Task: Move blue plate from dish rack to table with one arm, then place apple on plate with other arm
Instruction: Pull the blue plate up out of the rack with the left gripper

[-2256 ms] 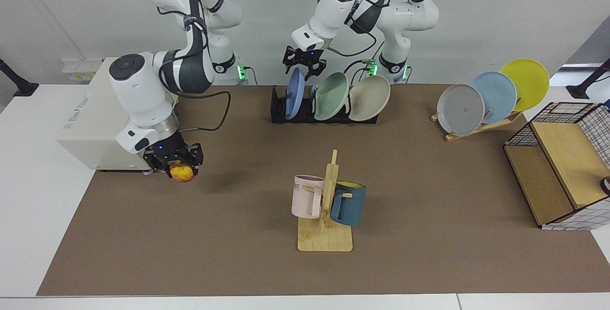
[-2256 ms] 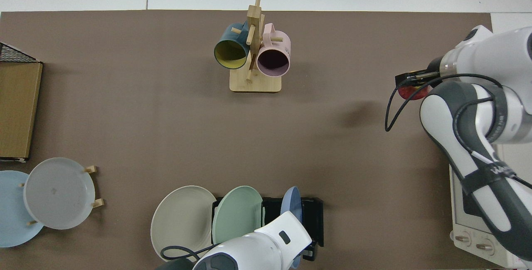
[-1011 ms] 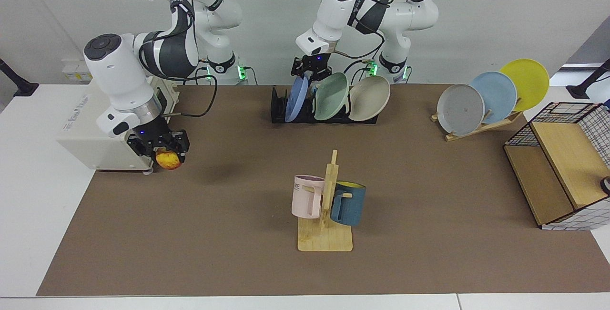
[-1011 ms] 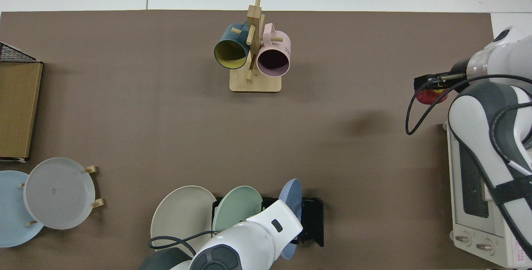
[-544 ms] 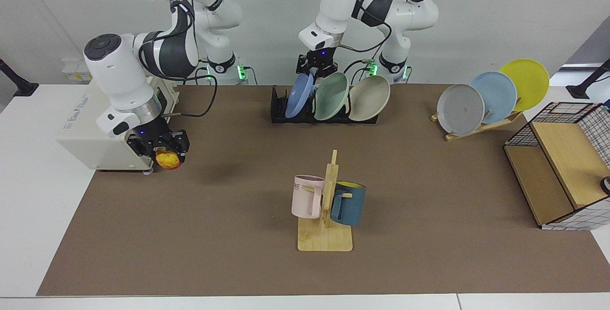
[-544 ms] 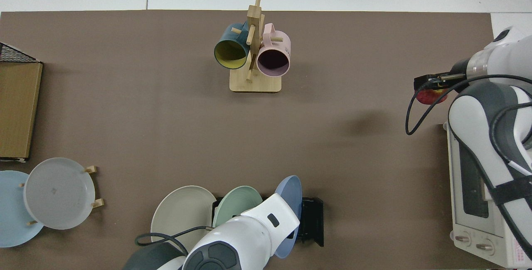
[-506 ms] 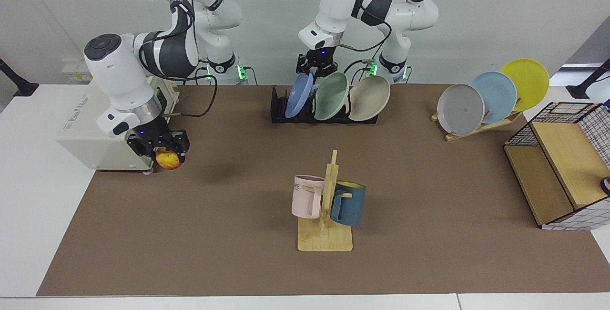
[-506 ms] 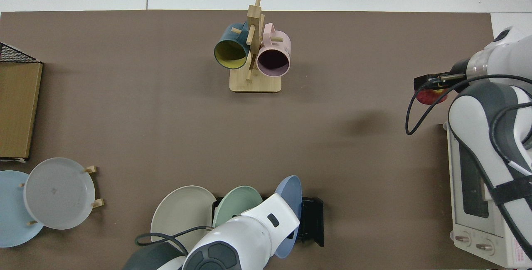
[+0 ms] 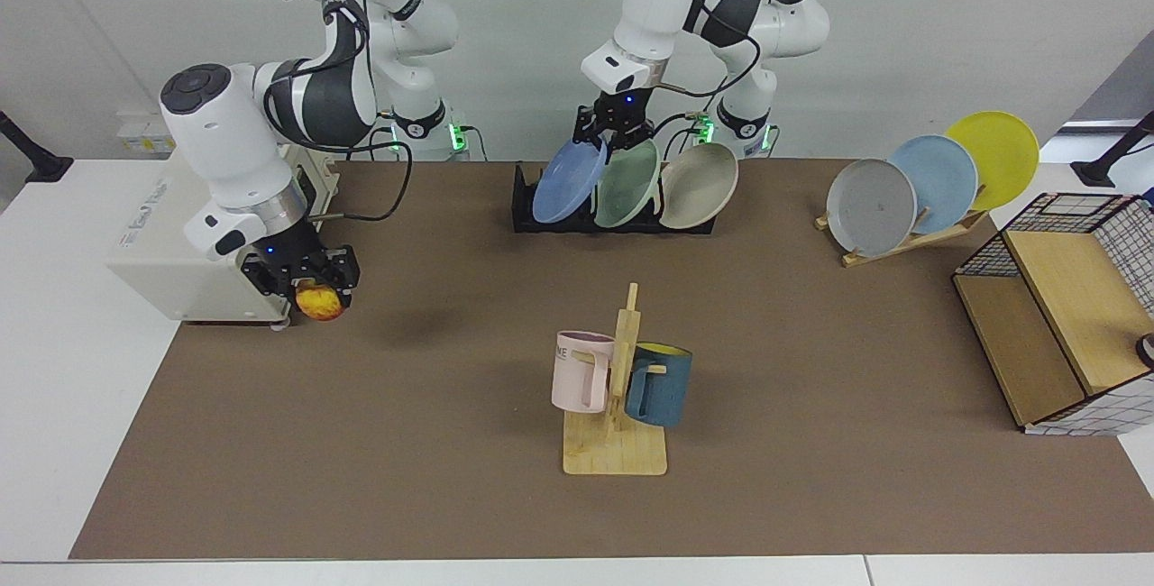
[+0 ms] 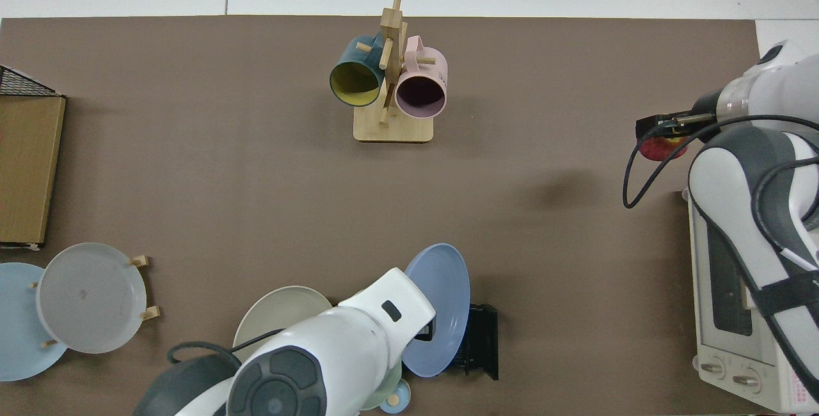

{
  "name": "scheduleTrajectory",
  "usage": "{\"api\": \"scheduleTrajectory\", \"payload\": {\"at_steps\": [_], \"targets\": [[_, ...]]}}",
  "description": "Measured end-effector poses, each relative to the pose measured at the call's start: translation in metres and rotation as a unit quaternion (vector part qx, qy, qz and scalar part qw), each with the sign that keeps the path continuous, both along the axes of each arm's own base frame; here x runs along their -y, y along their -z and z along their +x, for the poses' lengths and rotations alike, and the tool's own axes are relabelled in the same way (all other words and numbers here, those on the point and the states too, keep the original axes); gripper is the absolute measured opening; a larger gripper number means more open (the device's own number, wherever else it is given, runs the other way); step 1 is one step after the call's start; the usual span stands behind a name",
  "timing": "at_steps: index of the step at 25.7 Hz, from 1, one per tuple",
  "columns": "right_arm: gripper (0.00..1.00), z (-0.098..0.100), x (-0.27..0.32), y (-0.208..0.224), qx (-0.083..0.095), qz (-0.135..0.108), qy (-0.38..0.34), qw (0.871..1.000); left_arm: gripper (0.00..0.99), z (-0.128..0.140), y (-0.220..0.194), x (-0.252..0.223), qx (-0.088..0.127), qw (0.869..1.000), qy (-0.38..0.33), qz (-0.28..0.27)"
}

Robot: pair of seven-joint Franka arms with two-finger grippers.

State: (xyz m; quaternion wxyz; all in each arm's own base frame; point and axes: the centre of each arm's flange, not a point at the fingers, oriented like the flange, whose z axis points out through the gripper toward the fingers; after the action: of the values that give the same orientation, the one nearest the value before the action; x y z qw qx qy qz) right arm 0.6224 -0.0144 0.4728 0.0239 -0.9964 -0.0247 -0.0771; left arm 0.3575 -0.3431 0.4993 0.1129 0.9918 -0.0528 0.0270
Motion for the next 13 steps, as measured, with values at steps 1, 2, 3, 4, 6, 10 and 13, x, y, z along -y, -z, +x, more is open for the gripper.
{"api": "scheduleTrajectory", "payload": {"at_steps": [1,2,3,4,6,10,13], "targets": [[0.7,0.0,-0.002,0.0,0.0,0.0,-0.001,1.0,0.044,0.005,0.0,-0.004,-0.002,1.0,-0.003,-0.003],[0.7,0.0,-0.004,0.0,0.0,0.0,-0.003,1.0,0.044,0.011,0.001,-0.009,-0.006,1.0,-0.007,-0.006],[0.7,0.0,-0.006,0.0,0.0,0.0,-0.005,1.0,0.044,0.017,0.002,-0.013,-0.009,1.0,-0.01,-0.008],[0.7,0.0,-0.009,0.001,0.0,0.001,-0.007,1.0,0.044,0.023,0.003,-0.019,-0.011,1.0,-0.013,-0.011],[0.7,0.001,-0.014,0.001,-0.001,0.001,-0.01,1.0,0.044,0.038,0.005,-0.033,-0.017,0.999,-0.021,-0.018],[0.7,0.004,-0.024,0.001,0.014,-0.001,-0.017,1.0,0.044,0.077,0.011,-0.076,-0.024,0.999,-0.029,-0.038],[0.7,0.008,-0.035,0.004,0.02,-0.001,-0.018,1.0,0.044,0.105,0.018,-0.105,-0.027,0.997,-0.026,-0.062]]}}
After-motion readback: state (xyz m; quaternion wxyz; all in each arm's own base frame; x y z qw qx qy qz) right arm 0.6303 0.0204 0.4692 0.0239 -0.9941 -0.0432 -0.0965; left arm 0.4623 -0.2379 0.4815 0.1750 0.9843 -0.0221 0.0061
